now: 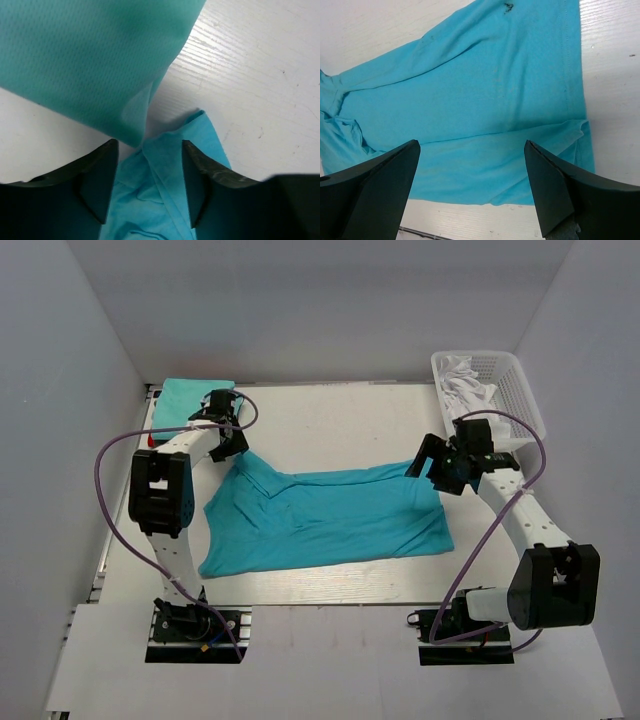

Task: Fold and stack the t-shirts
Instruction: Grap the side of the flattened tshirt furthest away from the robot with both arms

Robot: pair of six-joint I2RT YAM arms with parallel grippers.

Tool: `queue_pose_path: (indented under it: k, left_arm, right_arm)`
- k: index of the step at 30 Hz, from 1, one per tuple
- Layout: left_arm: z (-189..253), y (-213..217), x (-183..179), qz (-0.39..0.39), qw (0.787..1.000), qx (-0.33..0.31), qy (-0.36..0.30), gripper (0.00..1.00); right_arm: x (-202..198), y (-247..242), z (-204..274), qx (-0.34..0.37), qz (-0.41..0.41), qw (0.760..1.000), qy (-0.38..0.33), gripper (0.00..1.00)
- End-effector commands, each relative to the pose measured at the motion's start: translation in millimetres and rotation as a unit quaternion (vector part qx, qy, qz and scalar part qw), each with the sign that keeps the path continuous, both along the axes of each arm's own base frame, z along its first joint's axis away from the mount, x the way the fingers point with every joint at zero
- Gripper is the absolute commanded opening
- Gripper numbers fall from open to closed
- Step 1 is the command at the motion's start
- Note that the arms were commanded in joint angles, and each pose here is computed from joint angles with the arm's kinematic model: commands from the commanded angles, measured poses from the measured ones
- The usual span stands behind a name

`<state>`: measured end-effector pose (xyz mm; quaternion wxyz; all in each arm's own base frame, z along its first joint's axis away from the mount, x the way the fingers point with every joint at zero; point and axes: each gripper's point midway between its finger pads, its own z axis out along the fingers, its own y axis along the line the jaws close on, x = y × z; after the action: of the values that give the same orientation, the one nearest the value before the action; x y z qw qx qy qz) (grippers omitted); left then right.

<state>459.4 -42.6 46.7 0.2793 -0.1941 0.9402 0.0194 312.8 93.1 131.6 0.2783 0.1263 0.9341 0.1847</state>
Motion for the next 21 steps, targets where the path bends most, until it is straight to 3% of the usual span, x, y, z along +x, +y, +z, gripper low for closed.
queue_pose_path:
  k: [1, 9, 10, 15, 18, 21]
  left_arm:
    - [5.7, -0.8, 14.9, -0.010, 1.000, -0.002, -0.024, 0.62]
    - [-11.2, -9.5, 10.8, -0.023, 0.999, -0.022, -0.004, 0.54]
    - [-15.0, -9.2, 8.6, -0.023, 0.999, -0.022, -0.001, 0.51]
    - [-16.0, -9.3, 6.3, -0.019, 1.000, -0.024, 0.003, 0.17]
    - [-5.6, -5.6, 8.9, -0.013, 1.000, -0.015, -0.002, 0.09]
    - [6.3, -2.1, 14.0, -0.007, 1.000, -0.005, -0.006, 0.09]
  right_arm:
    - [9.1, -5.4, 13.0, -0.011, -0.004, 1.000, -0.016, 0.90]
    - [8.7, -15.8, 15.8, -0.037, -0.014, 0.999, -0.017, 0.90]
    - [7.4, -16.7, 15.2, -0.037, -0.016, 0.999, -0.015, 0.90]
    - [6.6, -18.4, 13.9, -0.040, -0.018, 0.999, -0.015, 0.90]
    - [5.1, -17.3, 9.8, -0.040, -0.016, 0.999, -0.009, 0.90]
    - [5.4, -18.1, 7.1, -0.038, -0.019, 0.999, -0.007, 0.90]
